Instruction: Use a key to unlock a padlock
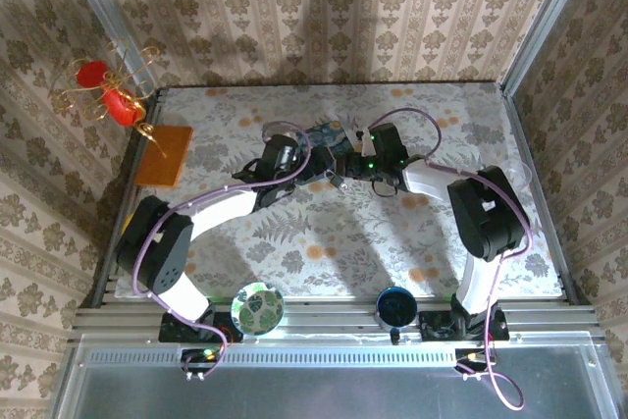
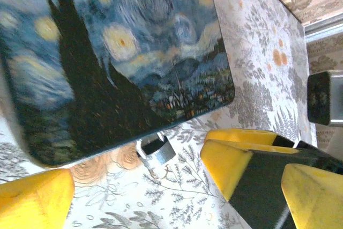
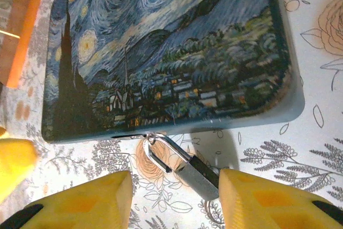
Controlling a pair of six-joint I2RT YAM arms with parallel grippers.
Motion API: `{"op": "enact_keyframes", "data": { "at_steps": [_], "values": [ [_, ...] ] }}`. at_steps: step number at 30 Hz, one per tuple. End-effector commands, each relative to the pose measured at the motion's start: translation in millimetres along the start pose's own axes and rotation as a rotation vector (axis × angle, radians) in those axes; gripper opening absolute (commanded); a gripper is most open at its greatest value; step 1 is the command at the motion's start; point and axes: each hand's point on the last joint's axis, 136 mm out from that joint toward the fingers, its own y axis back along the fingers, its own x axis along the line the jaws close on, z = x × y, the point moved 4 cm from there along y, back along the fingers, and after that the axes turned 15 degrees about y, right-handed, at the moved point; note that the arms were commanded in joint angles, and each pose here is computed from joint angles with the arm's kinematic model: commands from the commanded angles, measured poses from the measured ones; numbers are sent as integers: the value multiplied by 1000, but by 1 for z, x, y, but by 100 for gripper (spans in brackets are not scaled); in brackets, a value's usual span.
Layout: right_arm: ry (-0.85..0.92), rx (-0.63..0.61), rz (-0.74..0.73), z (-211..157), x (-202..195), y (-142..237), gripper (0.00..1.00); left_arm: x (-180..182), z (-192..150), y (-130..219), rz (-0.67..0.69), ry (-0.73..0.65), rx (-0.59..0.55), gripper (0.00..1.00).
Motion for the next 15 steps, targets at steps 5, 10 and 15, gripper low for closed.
{"op": "enact_keyframes", "data": {
  "at_steps": [5, 10, 15],
  "values": [
    [70, 101, -17, -13, 0, -19, 46, 40, 34, 17, 138, -8, -76, 100],
    [74, 113, -7, -21, 3, -27, 46, 49, 49, 24, 146, -11, -115, 100],
    [65, 128, 2, -25, 3, -35, 46, 55, 66, 18, 200, -67, -121, 100]
  ]
}}
